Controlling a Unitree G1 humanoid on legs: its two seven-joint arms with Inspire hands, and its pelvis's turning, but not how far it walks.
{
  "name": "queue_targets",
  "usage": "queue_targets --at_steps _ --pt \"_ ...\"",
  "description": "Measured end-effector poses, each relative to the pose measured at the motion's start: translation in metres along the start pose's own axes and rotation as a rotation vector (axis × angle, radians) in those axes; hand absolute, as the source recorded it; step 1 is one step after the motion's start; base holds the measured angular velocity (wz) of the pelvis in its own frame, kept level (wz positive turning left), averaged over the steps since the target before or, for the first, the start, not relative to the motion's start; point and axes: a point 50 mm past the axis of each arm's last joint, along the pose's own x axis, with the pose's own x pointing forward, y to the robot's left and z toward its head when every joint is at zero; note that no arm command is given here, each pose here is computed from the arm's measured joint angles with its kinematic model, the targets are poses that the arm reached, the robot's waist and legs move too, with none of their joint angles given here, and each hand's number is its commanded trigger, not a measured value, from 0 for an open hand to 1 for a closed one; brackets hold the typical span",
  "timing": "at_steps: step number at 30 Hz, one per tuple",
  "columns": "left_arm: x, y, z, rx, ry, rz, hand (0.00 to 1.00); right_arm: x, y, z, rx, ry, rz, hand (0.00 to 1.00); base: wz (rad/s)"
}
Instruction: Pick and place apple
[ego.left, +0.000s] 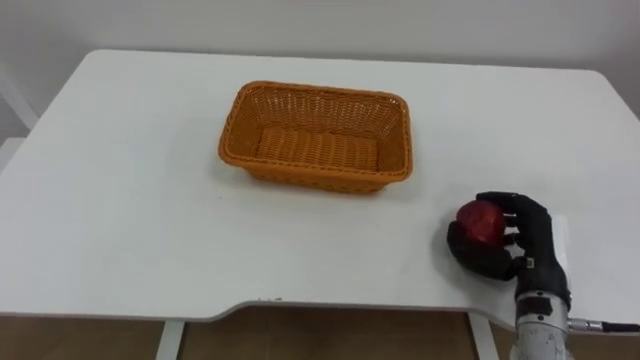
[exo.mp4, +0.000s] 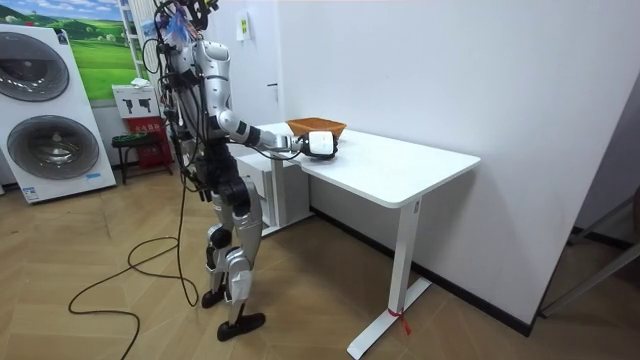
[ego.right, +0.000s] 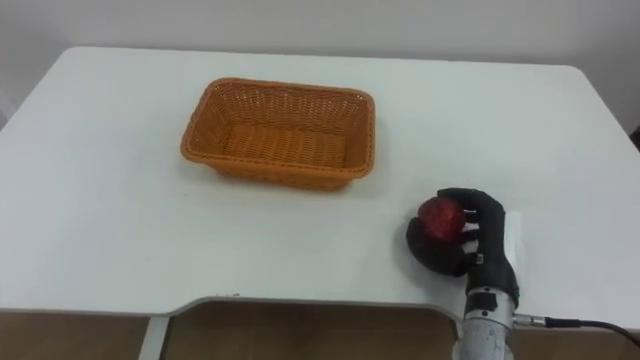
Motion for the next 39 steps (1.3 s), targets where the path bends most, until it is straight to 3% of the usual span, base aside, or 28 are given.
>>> queue_targets --at_steps 4,14,29,39 --pt "0.0 0.0 0.0 0.002 0.002 -0.002 0.0 0.005 -0.001 0.009 0.009 -0.025 -0.007 1.0 -0.03" --pt "0.0 0.004 -0.003 -0.034 0.019 0.033 0.0 0.035 -0.016 0.079 0.089 -0.294 -0.102 1.0 -0.01" --pt "0.0 0.003 -0.008 -0.014 0.042 0.023 0.0 0.036 -0.037 0.127 0.135 -0.487 -0.146 1.0 0.03" --pt "-0.001 0.002 -0.009 -0.012 0.052 0.014 0.0 0.04 -0.03 0.143 0.082 -0.557 -0.071 1.0 0.0"
